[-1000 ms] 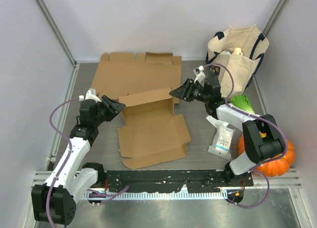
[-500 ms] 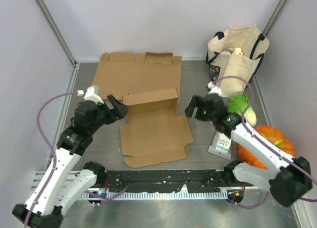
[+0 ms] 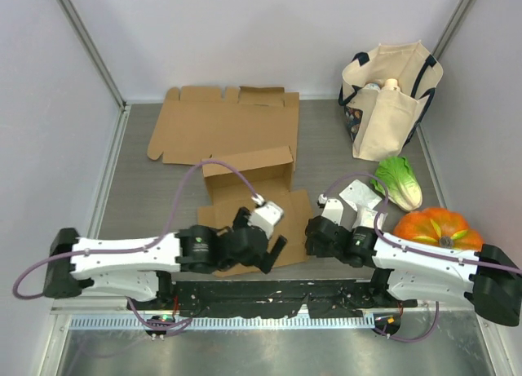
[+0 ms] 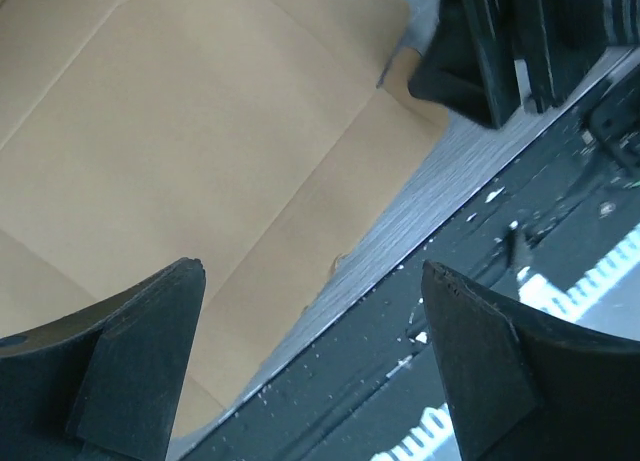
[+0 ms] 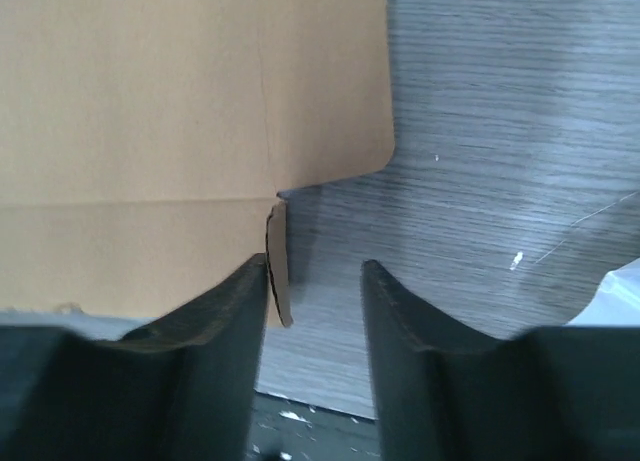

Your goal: Fold the paper box

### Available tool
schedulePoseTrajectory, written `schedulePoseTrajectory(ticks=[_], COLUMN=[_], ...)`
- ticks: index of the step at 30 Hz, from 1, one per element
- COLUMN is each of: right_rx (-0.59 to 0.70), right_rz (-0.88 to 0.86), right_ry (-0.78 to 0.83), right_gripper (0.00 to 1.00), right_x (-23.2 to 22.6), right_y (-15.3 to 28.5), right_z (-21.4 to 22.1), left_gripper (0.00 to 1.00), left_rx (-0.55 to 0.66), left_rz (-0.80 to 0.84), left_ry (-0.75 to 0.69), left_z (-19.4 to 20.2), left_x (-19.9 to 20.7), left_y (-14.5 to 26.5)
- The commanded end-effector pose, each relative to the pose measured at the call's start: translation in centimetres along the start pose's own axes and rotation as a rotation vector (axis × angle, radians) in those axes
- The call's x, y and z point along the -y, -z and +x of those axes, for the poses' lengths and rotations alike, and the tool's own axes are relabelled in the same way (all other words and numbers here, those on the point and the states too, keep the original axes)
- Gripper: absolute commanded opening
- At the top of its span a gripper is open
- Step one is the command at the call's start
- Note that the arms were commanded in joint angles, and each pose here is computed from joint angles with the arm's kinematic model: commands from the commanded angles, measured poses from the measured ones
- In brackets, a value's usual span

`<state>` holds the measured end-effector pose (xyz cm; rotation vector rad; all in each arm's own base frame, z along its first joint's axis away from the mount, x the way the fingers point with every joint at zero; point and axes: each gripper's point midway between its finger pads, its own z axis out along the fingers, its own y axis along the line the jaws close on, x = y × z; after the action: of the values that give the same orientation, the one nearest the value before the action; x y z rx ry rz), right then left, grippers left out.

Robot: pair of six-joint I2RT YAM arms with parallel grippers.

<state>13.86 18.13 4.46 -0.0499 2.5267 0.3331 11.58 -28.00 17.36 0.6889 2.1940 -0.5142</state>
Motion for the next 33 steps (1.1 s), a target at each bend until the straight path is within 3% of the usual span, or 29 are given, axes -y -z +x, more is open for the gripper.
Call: schedulePoseTrajectory(ticks=[1, 2, 6, 14, 19, 22, 23, 24, 27, 28, 30, 31, 33], right_rx=[0.091, 0.068, 0.019, -0.027, -0.045, -0.042, -0.033, -0.028, 0.023, 0.039, 0.057, 0.079, 0.162], right_rz=[-0.012, -0.03, -0.095, -0.165, -0.232, -0.267, -0.273, -0.27, -0.307, -0.323, -0.326, -0.338, -0.265], right_ry=[-0.14, -0.16, -0.198, -0.22, -0.243, -0.248, -0.247, -0.241, -0.224, -0.221, -0.201, -0.194, -0.148], right_gripper=[0.38, 0.25, 0.01, 0.01, 0.0, 0.0, 0.01, 0.01, 0.02, 0.02, 0.06, 0.22, 0.48], right_x=[-1.1, -1.4, -2.6, -3.8, -4.7, -5.2, -5.2, -5.2, -5.8, -6.2, -6.3, -6.6, -5.2], right_y=[-0.8, -0.6, 0.6, 4.0, 6.1, 6.8, 7.1, 7.3, 8.6, 9.2, 9.5, 10.1, 10.4], right_z=[-1.7, -1.3, -0.9, -1.7, -2.6, -3.0, -3.3, -3.4, -5.1, -5.8, -6.3, -7.1, -8.8], left_gripper=[0.94, 0.96, 0.98, 1.0, 0.98, 0.83, 0.7, 0.64, 0.47, 0.34, 0.19, 0.07, 0.02], left_rx=[0.088, 0.054, 0.015, 0.002, 0.049, 0.119, 0.135, 0.14, 0.162, 0.158, 0.177, 0.177, 0.181], left_rz=[-0.059, -0.077, -0.057, -0.093, -0.223, -0.408, -0.448, -0.485, -0.533, -0.534, -0.548, -0.548, -0.545], left_ry=[-0.209, -0.253, -0.398, -0.594, -0.669, -0.694, -0.701, -0.705, -0.709, -0.716, -0.709, -0.703, -0.684], left_z=[-0.2, 1.0, 3.7, 6.4, 6.4, 4.5, 4.0, 3.9, 2.9, 2.8, 1.9, 1.6, 0.4], left_x=[2.3, 2.6, 4.3, 5.8, 4.9, 3.1, 2.8, 2.2, 1.7, 1.6, 1.4, 1.4, 1.6], left_y=[-2.3, -3.6, -6.3, -8.7, -9.5, -8.9, -8.6, -8.2, -7.4, -7.2, -6.4, -6.2, -5.0])
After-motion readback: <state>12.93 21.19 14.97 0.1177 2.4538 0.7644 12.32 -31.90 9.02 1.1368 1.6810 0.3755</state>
